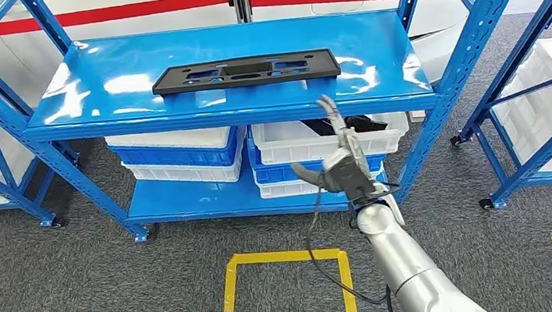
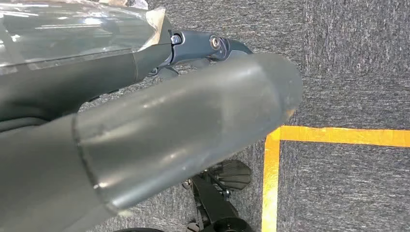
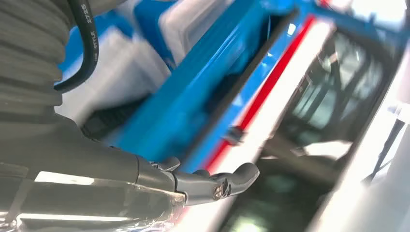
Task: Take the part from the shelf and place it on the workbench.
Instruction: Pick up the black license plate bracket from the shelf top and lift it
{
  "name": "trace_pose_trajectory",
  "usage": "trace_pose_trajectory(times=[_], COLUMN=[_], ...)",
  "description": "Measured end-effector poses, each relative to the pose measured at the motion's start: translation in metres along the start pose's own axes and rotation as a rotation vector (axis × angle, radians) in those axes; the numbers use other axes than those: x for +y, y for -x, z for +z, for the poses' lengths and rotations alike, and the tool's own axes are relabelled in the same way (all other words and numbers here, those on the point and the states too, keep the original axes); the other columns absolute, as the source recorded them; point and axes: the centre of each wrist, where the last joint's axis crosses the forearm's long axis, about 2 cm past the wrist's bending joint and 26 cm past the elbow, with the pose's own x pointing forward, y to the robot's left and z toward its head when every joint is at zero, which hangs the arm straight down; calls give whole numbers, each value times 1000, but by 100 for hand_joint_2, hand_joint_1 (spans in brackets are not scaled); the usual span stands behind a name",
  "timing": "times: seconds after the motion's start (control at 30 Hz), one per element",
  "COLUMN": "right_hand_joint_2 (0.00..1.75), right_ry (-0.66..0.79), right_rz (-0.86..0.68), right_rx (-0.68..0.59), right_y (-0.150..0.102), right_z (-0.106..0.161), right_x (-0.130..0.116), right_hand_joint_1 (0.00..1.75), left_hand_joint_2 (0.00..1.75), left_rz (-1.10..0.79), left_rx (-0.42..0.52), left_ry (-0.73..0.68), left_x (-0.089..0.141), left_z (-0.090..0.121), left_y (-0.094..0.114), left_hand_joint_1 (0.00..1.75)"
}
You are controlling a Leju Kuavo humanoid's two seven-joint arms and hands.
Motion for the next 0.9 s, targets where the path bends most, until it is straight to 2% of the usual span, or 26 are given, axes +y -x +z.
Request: trace_pose_trajectory(times=[0.2,0.37,0.5,0.63,0.9], right_hand_joint_2=[175,175,175,175,175], right_ry=[-92,-88,-66,-52,-51], right_rz=[197,515,685,742,763], right_rx=[-162,-297,-361,-392,-413], right_y=[-34,-56,-71,-76,-77], right_z=[-10,-6,-3,-4,-4], right_x=[23,39,47,48,48], right_hand_joint_1=[0,0,0,0,0], left_hand_joint_2=[0,0,0,0,0], left_rz=[12,27,13,13,19], left_rx=[-2,-4,-38,-60,-60], left_ry=[-6,-21,-22,-5,-1], left_x=[-1,-1,0,0,1], left_z=[1,2,3,3,3], left_y=[1,4,5,5,5], left_hand_joint_1=[0,0,0,0,0])
